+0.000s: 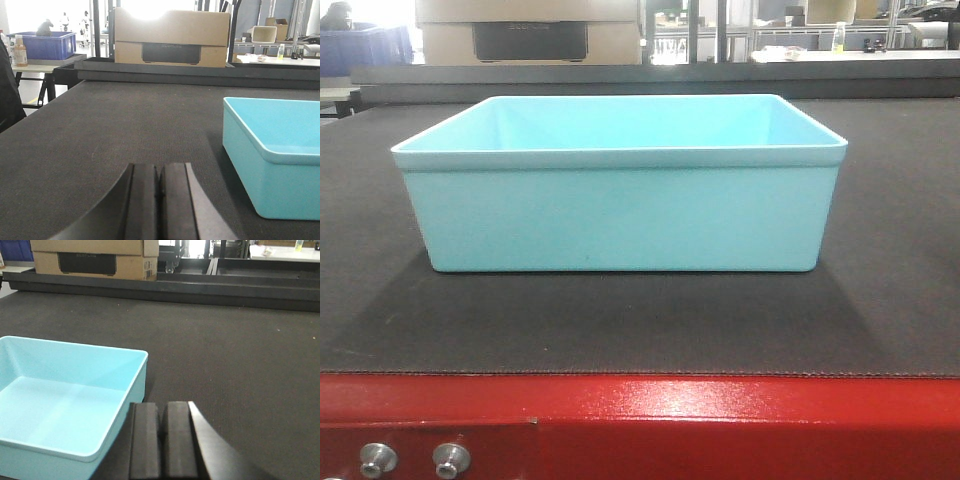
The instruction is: Fetch blue bin and place on conveyor start
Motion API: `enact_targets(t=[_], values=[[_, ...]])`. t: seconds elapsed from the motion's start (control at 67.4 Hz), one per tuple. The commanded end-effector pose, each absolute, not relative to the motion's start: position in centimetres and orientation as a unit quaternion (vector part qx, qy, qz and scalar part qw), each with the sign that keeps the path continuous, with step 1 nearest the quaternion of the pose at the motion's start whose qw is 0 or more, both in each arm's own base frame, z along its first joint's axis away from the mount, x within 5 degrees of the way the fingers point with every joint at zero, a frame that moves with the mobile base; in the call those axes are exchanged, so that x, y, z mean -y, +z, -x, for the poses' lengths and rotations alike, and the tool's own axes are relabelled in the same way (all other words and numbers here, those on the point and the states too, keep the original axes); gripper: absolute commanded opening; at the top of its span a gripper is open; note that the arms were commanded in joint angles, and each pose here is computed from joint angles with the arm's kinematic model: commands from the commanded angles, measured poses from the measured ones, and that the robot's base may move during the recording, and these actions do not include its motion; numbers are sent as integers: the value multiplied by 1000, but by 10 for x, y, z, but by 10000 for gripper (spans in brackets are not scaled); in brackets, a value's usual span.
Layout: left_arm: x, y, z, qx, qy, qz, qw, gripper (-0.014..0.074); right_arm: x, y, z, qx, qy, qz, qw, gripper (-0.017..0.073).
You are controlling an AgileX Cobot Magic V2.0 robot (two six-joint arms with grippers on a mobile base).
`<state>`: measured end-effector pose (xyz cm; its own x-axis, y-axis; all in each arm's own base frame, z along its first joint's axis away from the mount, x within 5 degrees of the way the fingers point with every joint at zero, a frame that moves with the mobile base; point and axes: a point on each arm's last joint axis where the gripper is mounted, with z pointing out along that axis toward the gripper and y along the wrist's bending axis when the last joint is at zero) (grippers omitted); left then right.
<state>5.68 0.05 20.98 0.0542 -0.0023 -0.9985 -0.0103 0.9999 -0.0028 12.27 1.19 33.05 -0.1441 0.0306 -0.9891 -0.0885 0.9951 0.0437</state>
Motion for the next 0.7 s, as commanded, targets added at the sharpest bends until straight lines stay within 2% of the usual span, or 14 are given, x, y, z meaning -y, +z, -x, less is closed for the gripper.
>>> enact_targets(t=[0.0,0.074,0.163,0.371,0.549,0.683], values=[[-1,212,-56,-679,5,7,734,-111,-9,333,-114,-739,31,24,672,-162],[-1,212,-56,-679,5,7,734,-111,-5,328,-102,-724,15,19,689,-162],[-1,212,-56,-679,5,7,734,-111,2,312,-85,-707,-2,-15,707,-162],[-1,212,-56,-679,5,7,734,-111,10,248,-64,-702,-48,-63,708,-162],[-1,212,-56,-679,5,7,734,-111,9,209,-56,-689,-52,-69,719,-162],[-1,212,-56,-679,5,7,734,-111,9,207,-56,-695,-51,-69,713,-162]])
